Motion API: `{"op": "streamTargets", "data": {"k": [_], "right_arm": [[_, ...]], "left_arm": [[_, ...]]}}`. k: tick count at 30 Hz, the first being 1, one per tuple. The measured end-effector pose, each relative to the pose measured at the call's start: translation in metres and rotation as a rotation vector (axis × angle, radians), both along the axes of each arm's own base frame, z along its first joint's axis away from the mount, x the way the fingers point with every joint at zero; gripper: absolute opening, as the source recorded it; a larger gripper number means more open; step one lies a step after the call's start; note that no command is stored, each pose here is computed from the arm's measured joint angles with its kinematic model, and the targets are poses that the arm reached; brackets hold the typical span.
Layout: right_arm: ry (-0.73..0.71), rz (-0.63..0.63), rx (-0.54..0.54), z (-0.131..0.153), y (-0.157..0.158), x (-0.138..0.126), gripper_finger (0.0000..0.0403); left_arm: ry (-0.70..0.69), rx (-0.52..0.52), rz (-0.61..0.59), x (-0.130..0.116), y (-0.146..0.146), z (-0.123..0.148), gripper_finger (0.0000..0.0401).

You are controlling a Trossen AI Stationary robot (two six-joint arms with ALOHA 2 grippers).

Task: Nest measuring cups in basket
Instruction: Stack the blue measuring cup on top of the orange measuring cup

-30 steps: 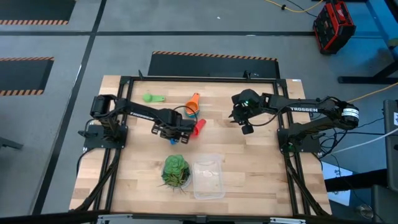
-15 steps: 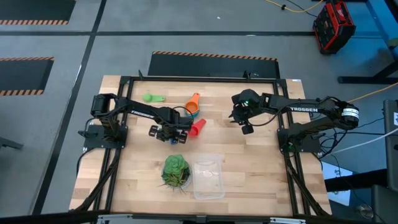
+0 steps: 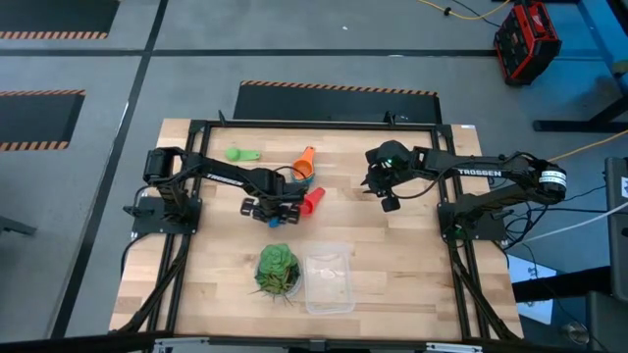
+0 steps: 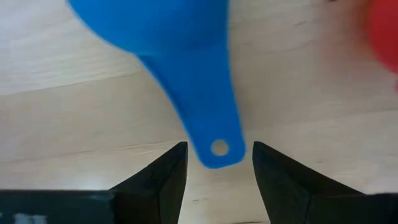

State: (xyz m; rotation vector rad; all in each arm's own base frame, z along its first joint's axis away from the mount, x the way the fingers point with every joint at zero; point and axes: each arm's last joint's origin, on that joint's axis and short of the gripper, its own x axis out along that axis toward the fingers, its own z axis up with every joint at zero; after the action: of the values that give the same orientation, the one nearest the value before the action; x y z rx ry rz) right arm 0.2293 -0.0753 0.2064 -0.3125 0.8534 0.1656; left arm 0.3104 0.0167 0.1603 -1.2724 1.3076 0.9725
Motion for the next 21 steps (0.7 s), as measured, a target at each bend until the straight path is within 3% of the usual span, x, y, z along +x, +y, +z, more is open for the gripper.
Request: {"op": "streamTargets", "data": {"k": [10, 21], "right_arm": [[0.0, 0.0, 0.0, 0.0, 0.0, 0.0, 0.0117], [0.0, 0.0, 0.0, 0.0, 0.0, 0.0, 0.0117]], "left_arm": [[-0.004, 0.044, 0.018, 0.001, -0.0008, -0.0001, 0.0174], [-0.005, 0.026, 0.015, 0.001, -0.001, 0.0, 0.0174]]}}
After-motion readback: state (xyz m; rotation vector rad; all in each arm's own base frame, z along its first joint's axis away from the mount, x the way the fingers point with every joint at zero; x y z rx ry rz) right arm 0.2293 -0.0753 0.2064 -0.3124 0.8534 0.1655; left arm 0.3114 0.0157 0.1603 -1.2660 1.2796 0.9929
